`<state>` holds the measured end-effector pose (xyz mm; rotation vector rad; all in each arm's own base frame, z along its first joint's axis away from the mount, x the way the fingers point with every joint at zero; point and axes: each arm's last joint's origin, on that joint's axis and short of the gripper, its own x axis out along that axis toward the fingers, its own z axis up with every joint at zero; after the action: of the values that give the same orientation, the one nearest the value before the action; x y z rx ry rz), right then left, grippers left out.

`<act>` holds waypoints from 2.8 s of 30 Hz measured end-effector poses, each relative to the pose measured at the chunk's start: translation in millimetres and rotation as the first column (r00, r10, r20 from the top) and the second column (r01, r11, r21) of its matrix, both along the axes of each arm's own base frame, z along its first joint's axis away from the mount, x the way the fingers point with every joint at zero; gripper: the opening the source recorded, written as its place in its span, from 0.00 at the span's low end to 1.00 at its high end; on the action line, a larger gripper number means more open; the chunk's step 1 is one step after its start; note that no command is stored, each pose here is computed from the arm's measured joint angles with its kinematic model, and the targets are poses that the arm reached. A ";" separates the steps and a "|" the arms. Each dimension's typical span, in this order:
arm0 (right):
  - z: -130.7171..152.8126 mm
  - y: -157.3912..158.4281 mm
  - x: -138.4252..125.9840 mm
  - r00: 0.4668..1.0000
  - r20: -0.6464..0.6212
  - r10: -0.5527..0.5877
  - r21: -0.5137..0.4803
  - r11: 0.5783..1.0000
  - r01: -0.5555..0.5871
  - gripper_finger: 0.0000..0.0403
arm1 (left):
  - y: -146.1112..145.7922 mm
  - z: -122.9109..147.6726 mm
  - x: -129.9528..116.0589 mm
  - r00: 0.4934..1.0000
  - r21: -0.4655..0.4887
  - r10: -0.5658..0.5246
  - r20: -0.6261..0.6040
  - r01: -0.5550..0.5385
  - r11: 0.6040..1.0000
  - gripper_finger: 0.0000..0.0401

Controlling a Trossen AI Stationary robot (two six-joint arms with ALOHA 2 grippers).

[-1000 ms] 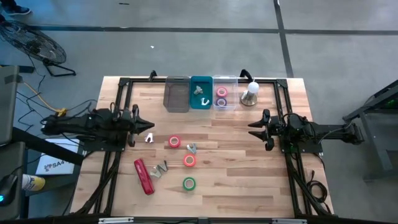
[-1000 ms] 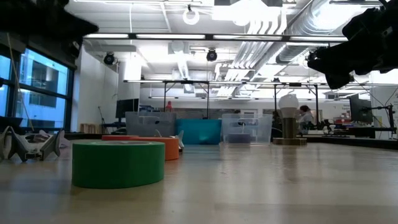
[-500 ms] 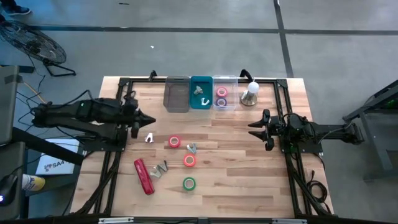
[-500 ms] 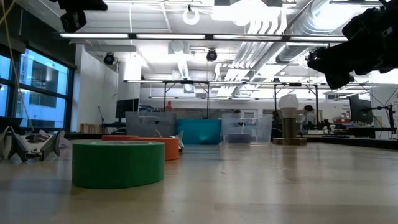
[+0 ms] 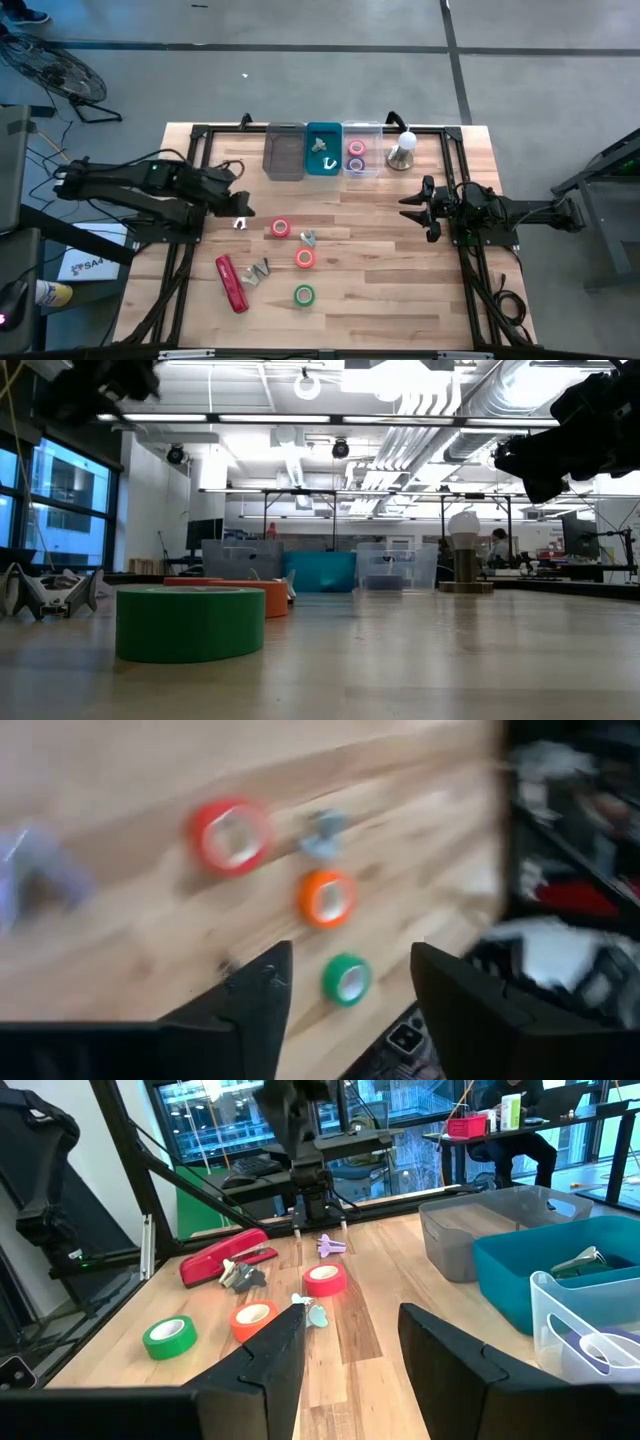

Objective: Pick and place Stapler, Stapler remover, tape
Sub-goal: Put the red stapler into the black bin

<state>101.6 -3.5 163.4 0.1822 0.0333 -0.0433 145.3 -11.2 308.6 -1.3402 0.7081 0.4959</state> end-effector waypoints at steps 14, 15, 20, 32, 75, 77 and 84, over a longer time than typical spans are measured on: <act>0.0 0.0 0.0 1.000 0.000 0.000 0.000 1.000 0.000 0.38 | -38.6 -34.5 18.5 0.882 -0.318 0.103 -0.460 -0.272 0.908 0.52; 0.0 0.0 0.0 1.000 0.000 0.000 0.000 1.000 0.000 0.38 | -43.2 -36.4 19.2 0.869 -0.322 0.109 -0.483 -0.292 0.901 0.52; 0.0 0.0 0.0 1.000 0.000 0.000 0.000 1.000 0.000 0.38 | -68.9 -45.2 20.7 0.798 -0.330 0.153 -0.583 -0.405 0.853 0.52; 0.0 -0.4 0.0 1.000 0.000 -0.013 0.000 1.000 0.013 0.38 | -102.7 -74.9 29.4 0.638 -0.206 0.218 -0.738 -0.521 0.828 0.52; -0.1 0.7 0.0 1.000 0.003 0.021 0.080 0.997 -0.022 0.38 | -107.0 -150.3 22.6 0.657 -0.244 0.171 -0.734 -0.491 0.836 0.71; -0.1 0.7 0.0 1.000 0.003 0.021 0.080 0.997 -0.021 0.38 | -108.8 -153.6 24.0 0.646 -0.250 0.153 -0.747 -0.487 0.837 0.66; -0.1 0.7 0.0 1.000 0.003 0.022 0.081 0.997 -0.022 0.38 | -114.4 -163.0 30.3 0.617 -0.273 0.110 -0.780 -0.493 0.826 0.50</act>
<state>101.6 -2.8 163.2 0.2624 0.0354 -0.0199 175.5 -125.6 145.6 -1.7380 1.3426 1.2773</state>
